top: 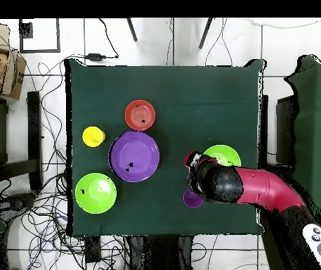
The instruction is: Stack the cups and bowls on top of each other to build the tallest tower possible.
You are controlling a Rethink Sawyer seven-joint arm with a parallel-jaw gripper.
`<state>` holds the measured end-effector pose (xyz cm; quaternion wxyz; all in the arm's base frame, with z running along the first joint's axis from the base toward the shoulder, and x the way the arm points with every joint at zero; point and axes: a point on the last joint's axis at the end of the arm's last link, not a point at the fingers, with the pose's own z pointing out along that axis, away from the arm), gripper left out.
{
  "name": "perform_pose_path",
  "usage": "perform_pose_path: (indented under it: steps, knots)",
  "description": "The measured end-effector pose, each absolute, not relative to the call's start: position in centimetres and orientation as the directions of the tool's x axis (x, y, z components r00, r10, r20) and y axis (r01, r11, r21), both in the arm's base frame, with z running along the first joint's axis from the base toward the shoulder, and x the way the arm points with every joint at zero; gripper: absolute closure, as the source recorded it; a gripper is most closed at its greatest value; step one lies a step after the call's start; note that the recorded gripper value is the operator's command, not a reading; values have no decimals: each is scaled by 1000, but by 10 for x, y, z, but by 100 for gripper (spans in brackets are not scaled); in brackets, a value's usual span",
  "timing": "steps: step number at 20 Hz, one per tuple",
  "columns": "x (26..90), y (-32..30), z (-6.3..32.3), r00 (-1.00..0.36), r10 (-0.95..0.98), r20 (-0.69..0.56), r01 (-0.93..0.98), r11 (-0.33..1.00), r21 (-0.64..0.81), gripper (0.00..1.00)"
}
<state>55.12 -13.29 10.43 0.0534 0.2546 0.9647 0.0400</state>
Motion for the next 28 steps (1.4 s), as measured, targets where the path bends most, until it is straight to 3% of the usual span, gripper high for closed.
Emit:
perform_pose_path:
  steps: [13, 28]
  knots:
    - [591, -110, 108, -889, 450, -84, 438, 890, 129, 0]
    - [656, -70, 151, -929, 363, -68, 358, 931, 76, 0]
